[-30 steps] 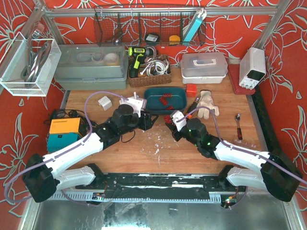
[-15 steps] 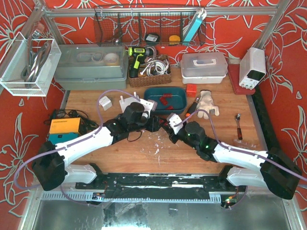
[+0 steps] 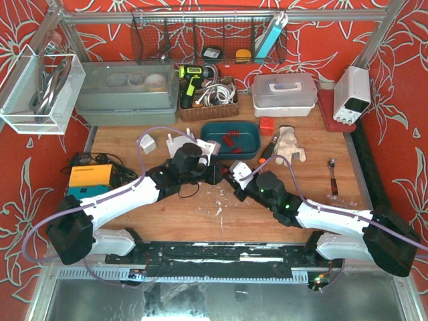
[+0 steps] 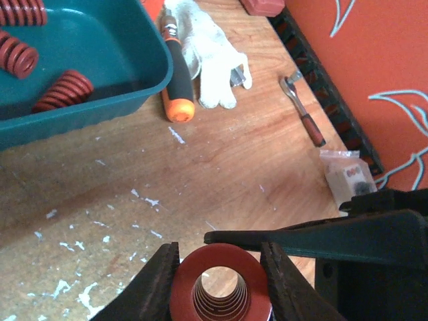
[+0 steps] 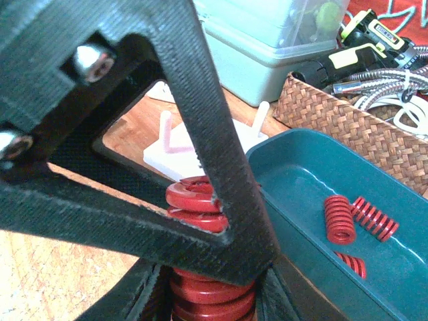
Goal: Install the large spring
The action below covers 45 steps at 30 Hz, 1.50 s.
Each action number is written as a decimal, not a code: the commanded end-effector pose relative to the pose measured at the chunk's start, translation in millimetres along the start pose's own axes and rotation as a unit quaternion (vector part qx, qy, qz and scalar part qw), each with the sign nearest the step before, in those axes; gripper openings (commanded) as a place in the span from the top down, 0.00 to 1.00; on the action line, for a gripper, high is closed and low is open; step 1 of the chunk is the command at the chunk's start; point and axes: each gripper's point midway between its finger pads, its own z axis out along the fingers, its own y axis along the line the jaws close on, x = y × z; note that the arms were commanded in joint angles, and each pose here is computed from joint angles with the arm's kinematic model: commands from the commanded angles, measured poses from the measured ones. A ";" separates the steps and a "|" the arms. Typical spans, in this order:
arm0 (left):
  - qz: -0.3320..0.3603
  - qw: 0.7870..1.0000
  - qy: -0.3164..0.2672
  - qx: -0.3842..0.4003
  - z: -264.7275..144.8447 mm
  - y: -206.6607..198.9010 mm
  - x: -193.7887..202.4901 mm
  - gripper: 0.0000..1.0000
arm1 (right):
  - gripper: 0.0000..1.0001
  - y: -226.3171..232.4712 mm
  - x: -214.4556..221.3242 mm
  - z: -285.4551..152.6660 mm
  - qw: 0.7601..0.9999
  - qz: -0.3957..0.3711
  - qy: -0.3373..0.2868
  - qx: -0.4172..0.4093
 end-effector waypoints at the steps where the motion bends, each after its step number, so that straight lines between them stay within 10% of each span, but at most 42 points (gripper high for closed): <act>1: -0.006 0.999 0.009 0.034 1.5 -12.2 5.2 0.78 | 1.00 -0.3 -8.3 1.5 1.000 -0.008 -0.018 0.008; 6: -0.009 0.999 -0.002 0.031 -1.6 -12.0 1.6 0.97 | 0.89 -5.2 -5.1 2.7 1.000 -0.004 -0.009 0.023; 16: 0.036 0.983 -0.127 -0.124 -26.8 28.3 -53.4 1.00 | 0.02 -43.5 -7.6 -15.7 0.989 0.076 0.010 0.125; 34: 0.030 0.899 -0.195 -0.390 -31.1 185.5 -139.6 1.00 | 0.01 -89.3 17.3 -67.7 0.957 0.131 0.021 0.260; 45: 0.035 0.888 -0.165 -0.428 -5.9 235.6 -159.8 1.00 | 0.01 -88.7 20.5 -65.3 0.959 0.112 0.027 0.260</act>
